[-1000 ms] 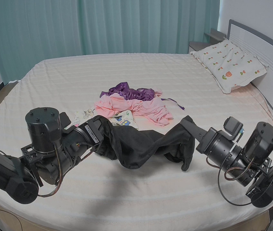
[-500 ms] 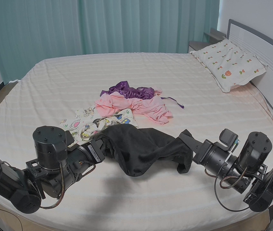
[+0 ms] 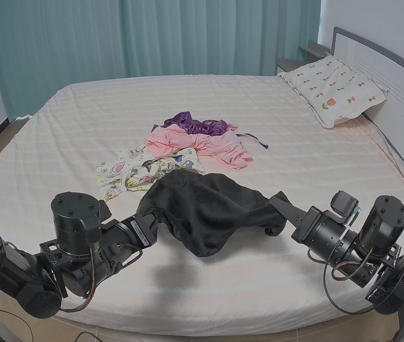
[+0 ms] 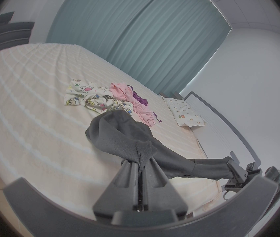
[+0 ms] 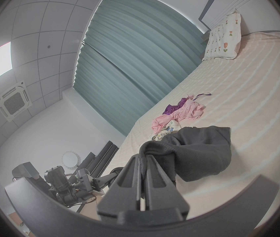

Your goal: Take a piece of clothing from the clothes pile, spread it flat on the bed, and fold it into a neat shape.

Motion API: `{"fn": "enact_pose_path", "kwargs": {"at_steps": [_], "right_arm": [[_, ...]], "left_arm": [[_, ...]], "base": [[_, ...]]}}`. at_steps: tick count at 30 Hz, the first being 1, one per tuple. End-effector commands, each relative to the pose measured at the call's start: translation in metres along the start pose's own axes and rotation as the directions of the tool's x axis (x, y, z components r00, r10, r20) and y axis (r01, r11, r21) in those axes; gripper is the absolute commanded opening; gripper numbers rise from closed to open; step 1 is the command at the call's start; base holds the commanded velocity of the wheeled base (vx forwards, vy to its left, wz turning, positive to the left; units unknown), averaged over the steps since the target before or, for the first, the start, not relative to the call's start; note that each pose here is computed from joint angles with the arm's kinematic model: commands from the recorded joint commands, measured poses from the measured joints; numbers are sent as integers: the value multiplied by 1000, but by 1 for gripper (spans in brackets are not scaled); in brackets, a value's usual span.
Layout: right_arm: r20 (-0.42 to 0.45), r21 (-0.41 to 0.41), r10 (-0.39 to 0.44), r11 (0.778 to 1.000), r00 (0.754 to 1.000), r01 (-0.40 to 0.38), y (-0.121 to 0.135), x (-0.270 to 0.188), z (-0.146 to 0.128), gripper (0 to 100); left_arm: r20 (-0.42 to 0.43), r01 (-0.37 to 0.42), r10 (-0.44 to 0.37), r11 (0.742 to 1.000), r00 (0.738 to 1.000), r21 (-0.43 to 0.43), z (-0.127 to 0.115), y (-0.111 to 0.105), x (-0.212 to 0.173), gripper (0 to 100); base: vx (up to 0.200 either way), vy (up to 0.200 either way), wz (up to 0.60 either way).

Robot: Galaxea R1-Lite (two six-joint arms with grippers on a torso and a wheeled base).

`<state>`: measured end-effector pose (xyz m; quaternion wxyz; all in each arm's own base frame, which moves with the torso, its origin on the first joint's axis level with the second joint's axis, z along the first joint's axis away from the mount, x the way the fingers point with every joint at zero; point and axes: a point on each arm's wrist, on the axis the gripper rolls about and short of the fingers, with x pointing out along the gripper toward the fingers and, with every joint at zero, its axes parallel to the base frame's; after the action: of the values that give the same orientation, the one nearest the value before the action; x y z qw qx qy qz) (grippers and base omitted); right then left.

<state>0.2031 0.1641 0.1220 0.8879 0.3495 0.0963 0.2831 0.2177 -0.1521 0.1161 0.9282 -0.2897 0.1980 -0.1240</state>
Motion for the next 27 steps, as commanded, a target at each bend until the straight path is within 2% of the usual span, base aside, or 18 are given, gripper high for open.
{"fn": "enact_pose_path", "kwargs": {"at_steps": [1, 3, 27], "right_arm": [[19, -3, 14, 1000, 1000, -14, 3, -2, 4, 0], [18, -6, 15, 1000, 1000, -15, 3, -2, 4, 0], [48, -38, 14, 999, 999, -12, 6, -4, 8, 0]], "left_arm": [[-14, 17, -18, 999, 1000, -36, 0, -1, 2, 0], [-9, 25, -26, 999, 1000, -48, 2, -2, 1, 0], [-2, 36, -36, 998, 999, -45, 3, -4, -1, 0]], "base": [[0, 0, 0], [0, 0, 0], [0, -200, 0]]}}
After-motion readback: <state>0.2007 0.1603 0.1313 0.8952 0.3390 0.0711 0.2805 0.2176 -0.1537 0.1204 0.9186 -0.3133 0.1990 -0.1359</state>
